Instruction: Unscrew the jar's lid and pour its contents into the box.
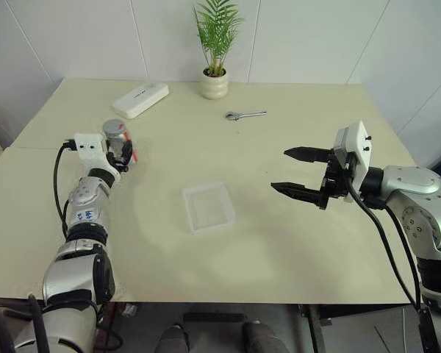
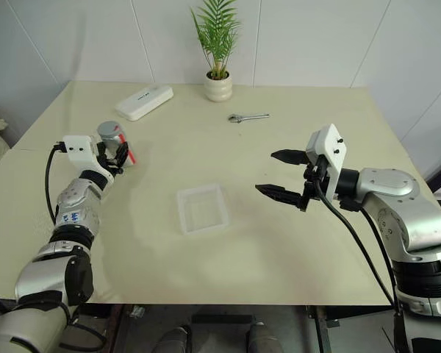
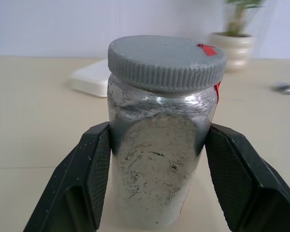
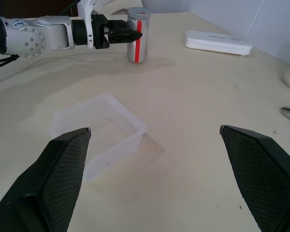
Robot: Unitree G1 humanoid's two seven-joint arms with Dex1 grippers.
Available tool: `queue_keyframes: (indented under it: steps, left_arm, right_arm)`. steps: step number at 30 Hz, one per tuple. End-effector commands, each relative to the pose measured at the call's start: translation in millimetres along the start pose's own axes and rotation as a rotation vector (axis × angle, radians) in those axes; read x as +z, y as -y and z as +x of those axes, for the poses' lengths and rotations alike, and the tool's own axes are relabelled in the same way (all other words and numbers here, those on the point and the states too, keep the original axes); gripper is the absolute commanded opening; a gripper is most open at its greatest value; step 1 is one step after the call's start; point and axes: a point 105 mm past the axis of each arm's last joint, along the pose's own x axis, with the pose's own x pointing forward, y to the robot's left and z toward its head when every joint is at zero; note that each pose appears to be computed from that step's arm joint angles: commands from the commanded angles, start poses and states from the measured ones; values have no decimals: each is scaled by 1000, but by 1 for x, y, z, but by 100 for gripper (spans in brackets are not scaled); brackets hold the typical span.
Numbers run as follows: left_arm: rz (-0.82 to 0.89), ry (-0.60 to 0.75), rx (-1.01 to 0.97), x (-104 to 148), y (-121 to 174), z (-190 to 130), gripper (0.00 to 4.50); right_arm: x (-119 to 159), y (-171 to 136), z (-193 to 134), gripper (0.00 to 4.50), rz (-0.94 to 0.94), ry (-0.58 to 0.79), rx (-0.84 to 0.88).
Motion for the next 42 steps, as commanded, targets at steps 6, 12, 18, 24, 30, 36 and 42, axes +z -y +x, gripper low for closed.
queue_keyframes:
  steps: [6, 12, 18, 24, 30, 36, 42]
  left_arm:
    - [-52, 18, -314, 21, 20, -28, 259]
    - [-62, -59, -454, 23, 25, -57, 259]
    - [-76, -123, -564, 25, 29, -73, 259]
    - [-59, -150, -621, 24, 28, -82, 259]
    - [-34, -178, -689, 16, 33, -90, 259]
    - [-3, -171, -702, 14, 32, -93, 259]
    - [40, -145, -747, 14, 32, -99, 259]
  right_arm:
    - [13, -1, -7, 450, -48, 28, -15]
    - [12, -2, -8, 450, -48, 30, -10]
    - [12, -1, -7, 450, -46, 32, -11]
    - [12, 1, -6, 450, -45, 33, -15]
    - [13, 2, -5, 450, -47, 34, -17]
    - [13, 3, -5, 450, -50, 35, -20]
    - [12, 3, -5, 450, -50, 32, -17]
